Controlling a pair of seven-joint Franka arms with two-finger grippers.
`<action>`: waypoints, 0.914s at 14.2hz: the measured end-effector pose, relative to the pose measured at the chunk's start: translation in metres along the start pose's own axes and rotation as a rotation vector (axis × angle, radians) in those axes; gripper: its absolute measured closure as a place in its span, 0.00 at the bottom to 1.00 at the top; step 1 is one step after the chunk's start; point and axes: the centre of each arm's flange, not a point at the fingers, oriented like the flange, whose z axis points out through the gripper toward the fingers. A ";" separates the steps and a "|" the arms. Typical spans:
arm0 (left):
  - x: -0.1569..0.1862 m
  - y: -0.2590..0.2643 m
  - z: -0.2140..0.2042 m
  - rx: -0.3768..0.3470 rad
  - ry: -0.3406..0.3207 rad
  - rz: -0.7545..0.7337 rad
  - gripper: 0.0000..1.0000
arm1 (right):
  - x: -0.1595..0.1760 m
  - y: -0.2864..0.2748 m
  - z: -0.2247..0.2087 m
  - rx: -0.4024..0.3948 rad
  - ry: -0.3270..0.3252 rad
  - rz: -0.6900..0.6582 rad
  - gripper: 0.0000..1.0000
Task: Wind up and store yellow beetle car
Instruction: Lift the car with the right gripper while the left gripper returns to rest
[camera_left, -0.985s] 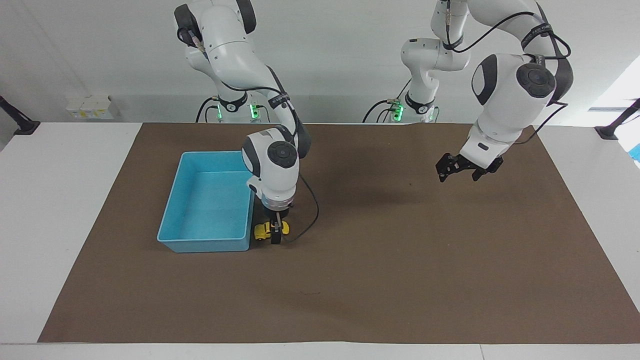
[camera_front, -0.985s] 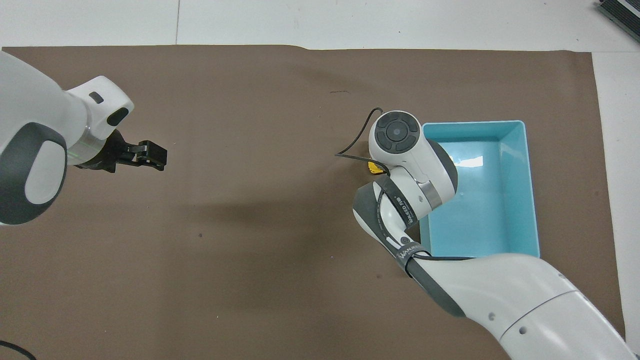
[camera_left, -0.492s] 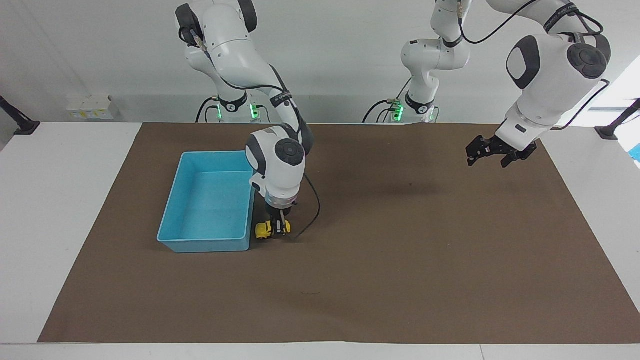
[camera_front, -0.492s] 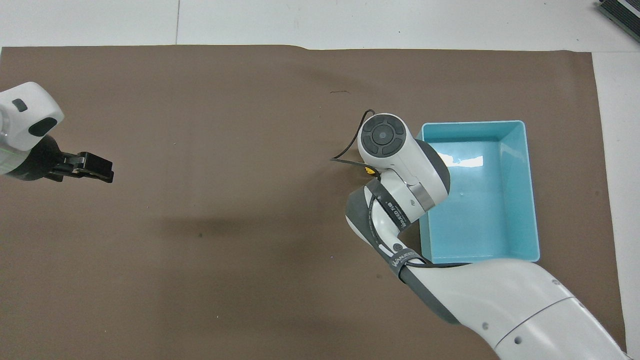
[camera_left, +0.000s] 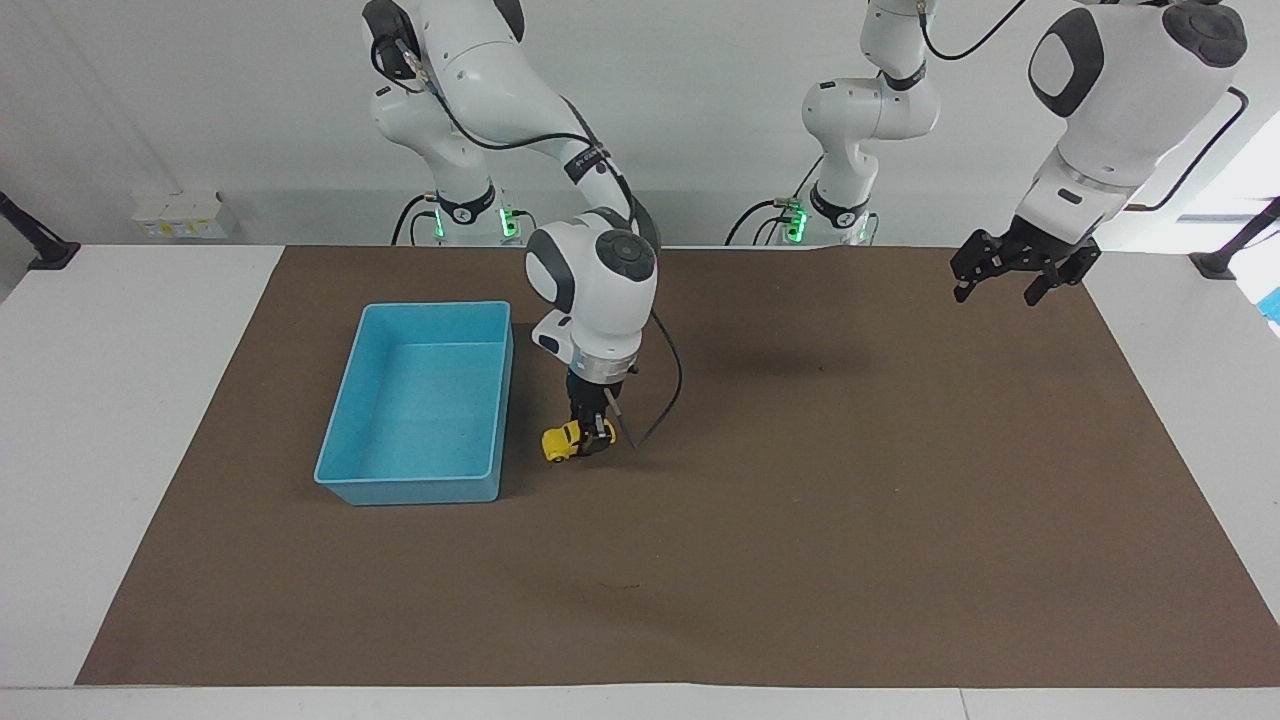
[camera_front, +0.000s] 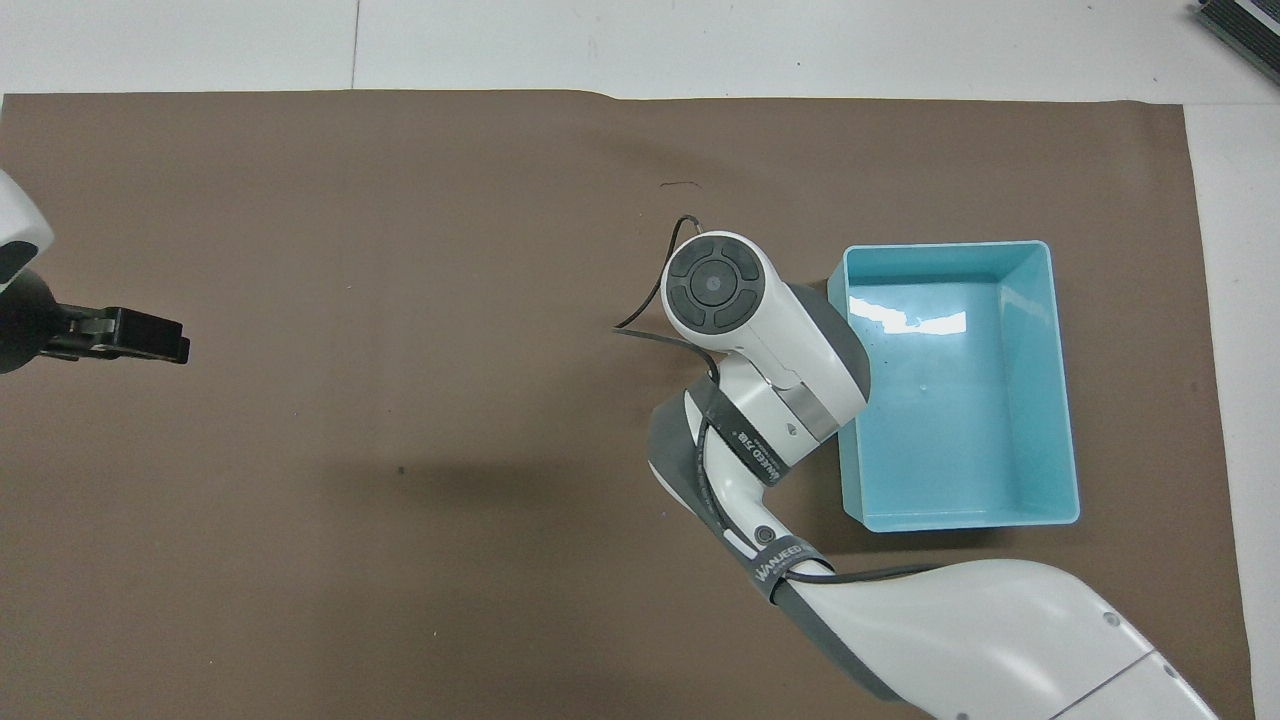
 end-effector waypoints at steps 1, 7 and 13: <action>-0.005 0.001 -0.009 -0.001 -0.012 0.002 0.00 | 0.005 -0.001 -0.013 0.019 -0.001 -0.049 0.50; -0.020 -0.001 -0.033 -0.003 -0.042 -0.003 0.00 | 0.097 0.004 -0.081 0.069 -0.054 -0.413 0.50; -0.020 0.001 -0.033 -0.002 -0.042 0.000 0.00 | 0.182 0.021 -0.082 0.031 -0.066 -0.916 0.50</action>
